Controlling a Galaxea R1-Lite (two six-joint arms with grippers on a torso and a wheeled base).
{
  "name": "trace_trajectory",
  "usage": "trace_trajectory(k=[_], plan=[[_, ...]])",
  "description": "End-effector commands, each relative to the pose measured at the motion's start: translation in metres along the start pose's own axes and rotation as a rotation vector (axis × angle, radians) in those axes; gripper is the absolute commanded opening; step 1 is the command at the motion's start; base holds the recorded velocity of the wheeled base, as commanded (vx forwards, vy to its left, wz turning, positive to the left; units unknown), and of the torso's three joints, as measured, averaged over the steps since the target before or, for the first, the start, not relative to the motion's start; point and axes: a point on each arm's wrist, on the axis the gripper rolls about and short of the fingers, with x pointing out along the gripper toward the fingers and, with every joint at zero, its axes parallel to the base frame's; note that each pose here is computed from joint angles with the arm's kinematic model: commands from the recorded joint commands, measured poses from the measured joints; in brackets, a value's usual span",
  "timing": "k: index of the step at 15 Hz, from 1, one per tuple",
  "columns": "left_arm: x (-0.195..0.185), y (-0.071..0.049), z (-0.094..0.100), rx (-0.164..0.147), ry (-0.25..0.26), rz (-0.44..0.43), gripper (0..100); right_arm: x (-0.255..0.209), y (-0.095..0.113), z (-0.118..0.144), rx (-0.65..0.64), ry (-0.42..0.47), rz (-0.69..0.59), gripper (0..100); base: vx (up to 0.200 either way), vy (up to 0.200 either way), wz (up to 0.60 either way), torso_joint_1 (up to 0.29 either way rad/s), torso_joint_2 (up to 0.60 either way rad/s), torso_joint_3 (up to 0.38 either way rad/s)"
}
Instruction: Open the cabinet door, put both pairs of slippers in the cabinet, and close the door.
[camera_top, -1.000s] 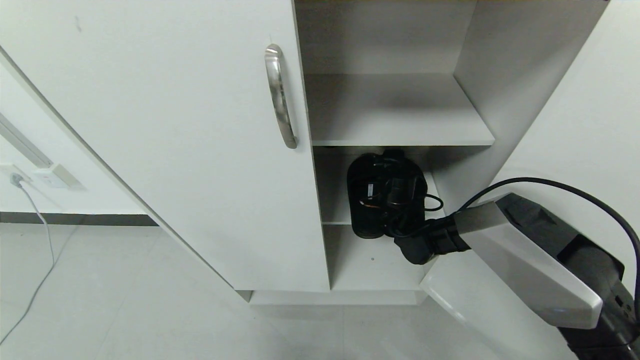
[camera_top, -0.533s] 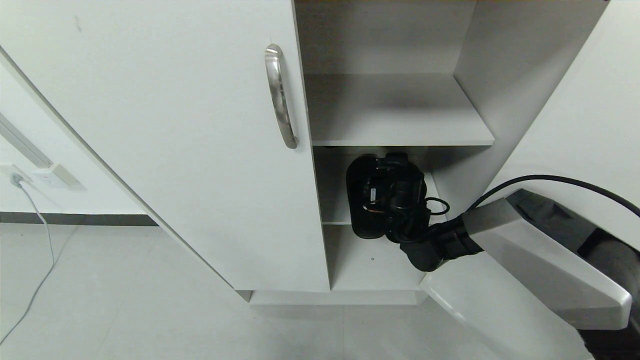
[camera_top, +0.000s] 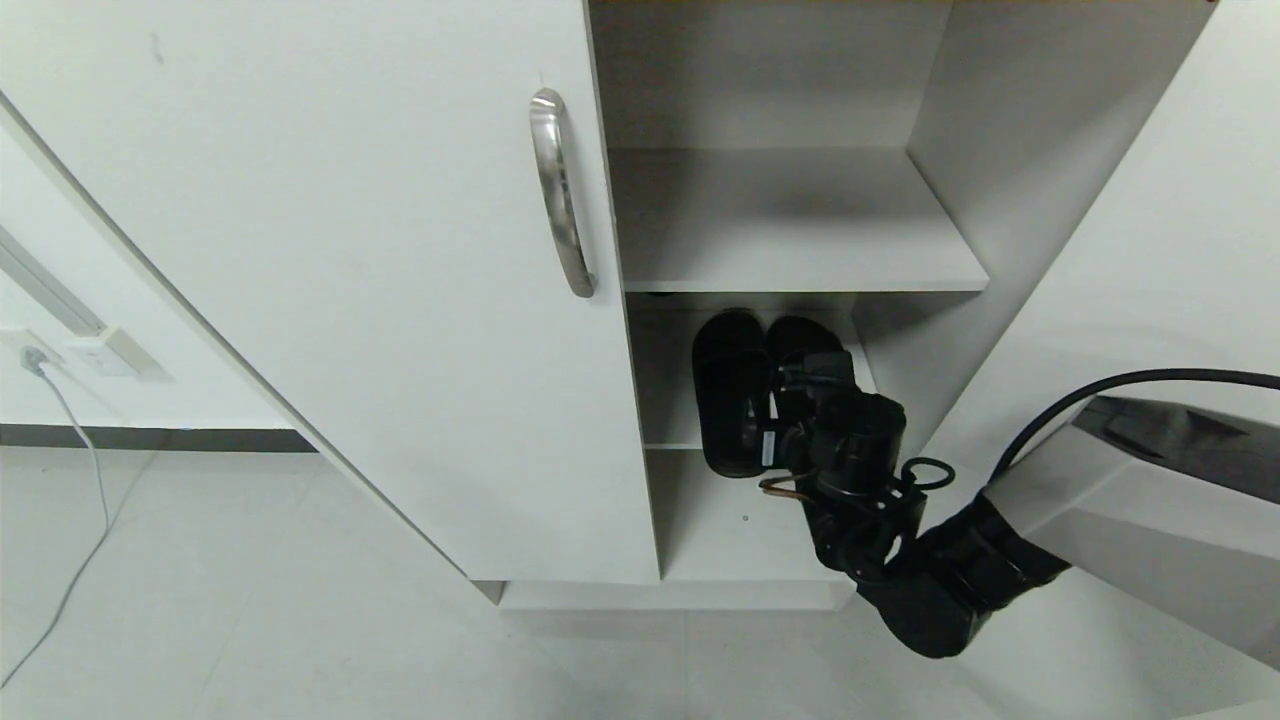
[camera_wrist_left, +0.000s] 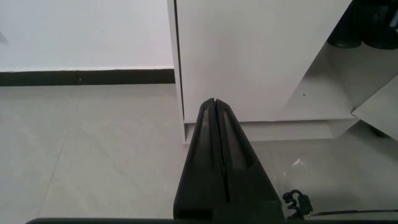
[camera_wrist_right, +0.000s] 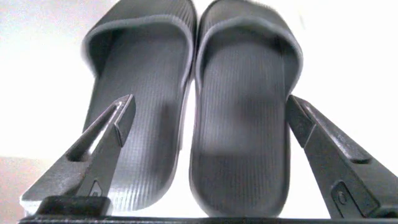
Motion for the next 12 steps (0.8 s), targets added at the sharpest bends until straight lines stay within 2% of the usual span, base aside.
trace_trajectory(k=[1, 7, 11, 12], plan=[[0.0, 0.0, -0.0001, 0.0, 0.001, 0.0, 0, -0.0294, -0.0063, 0.0093, 0.009, -0.012, 0.035, 100, 0.0, 0.0, 0.0, 0.0, 0.0, 0.0], [0.0001, 0.0, 0.0001, 0.001, 0.001, 0.0, 0, -0.0321, -0.0095, 0.0102, 0.012, -0.013, 0.032, 100, 0.0, 0.0, 0.0, 0.0, 0.0, 0.0], [0.0001, 0.0, 0.0001, 0.0, 0.001, 0.0, 0, -0.0338, -0.01, 0.006, 0.001, 0.0, 0.035, 100, -0.2, 0.0, 0.0, 0.007, 0.0, 0.0], [0.0, 0.0, 0.0, 0.0, 0.0, 0.0, 0, -0.034, -0.0101, 0.0058, 0.001, 0.0, 0.035, 100, 0.0, 0.0, 0.0, 0.0, 0.0, 0.0]])
